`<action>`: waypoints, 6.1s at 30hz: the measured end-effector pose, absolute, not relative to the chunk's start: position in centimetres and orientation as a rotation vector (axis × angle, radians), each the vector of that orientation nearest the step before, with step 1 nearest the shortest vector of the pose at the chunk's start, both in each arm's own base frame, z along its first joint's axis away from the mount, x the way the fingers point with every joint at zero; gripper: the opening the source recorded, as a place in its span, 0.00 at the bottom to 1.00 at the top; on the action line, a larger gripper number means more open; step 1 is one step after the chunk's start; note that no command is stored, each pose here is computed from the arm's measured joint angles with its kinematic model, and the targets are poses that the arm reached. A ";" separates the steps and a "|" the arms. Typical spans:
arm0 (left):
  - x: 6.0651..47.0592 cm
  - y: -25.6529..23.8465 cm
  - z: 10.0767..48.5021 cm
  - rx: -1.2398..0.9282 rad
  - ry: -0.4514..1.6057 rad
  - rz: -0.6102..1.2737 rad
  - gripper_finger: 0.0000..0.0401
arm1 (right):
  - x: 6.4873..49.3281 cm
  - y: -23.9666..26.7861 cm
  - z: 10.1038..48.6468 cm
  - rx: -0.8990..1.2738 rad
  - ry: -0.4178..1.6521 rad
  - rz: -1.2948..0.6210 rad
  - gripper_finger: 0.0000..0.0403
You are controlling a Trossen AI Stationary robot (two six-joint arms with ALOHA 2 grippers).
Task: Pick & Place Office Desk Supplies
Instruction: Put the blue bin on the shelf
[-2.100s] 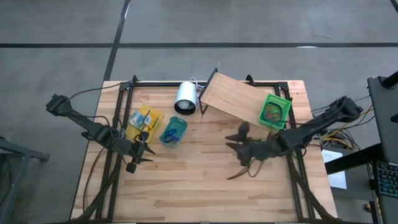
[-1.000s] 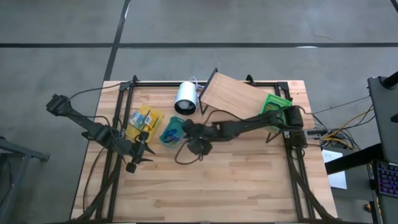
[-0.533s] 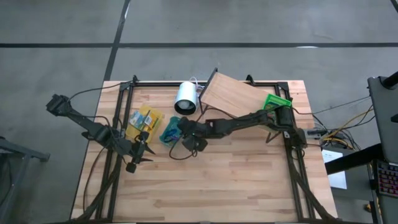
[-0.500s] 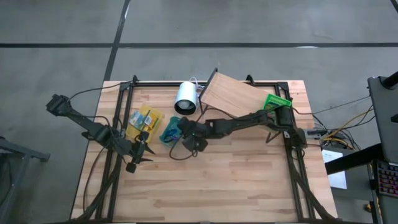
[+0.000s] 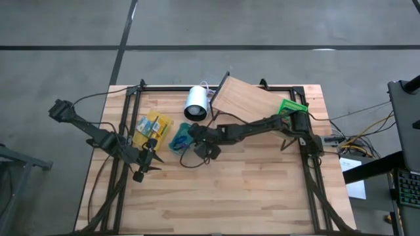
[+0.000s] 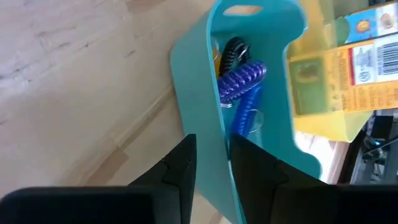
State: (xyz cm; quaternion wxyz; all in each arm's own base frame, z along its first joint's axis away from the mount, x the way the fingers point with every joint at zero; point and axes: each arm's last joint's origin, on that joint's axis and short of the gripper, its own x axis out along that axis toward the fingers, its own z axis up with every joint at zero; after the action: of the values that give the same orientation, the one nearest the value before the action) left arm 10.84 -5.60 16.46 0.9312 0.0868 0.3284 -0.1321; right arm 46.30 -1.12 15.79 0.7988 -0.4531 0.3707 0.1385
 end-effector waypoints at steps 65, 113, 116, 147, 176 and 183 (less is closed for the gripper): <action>10.8 -5.6 16.4 0.179 0.674 -0.270 0.38 | 37.5 9.2 21.8 -0.699 1.336 0.491 0.02; 10.8 -5.6 16.5 0.178 0.673 -0.270 0.38 | 34.0 12.4 25.8 0.187 1.015 -0.126 0.31; 10.8 -5.6 16.5 0.178 0.673 -0.270 0.38 | 34.5 12.2 26.8 0.387 0.960 -0.219 0.32; 10.8 -5.6 16.4 0.179 0.677 -0.270 0.38 | 39.5 12.4 22.0 0.706 0.967 -0.521 0.36; 10.8 -5.6 16.4 0.182 0.682 -0.269 0.38 | 41.8 13.1 18.3 0.518 1.185 -0.607 0.32; 10.8 -5.6 16.4 0.182 0.682 -0.270 0.38 | 41.8 13.0 18.1 0.505 1.189 -0.600 0.23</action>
State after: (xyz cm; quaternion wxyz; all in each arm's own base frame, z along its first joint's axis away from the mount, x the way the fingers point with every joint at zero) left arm 10.78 -5.57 16.38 0.9295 0.0887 0.3330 -0.1316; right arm 41.81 12.96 18.07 0.7568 0.2318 0.5457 -0.2753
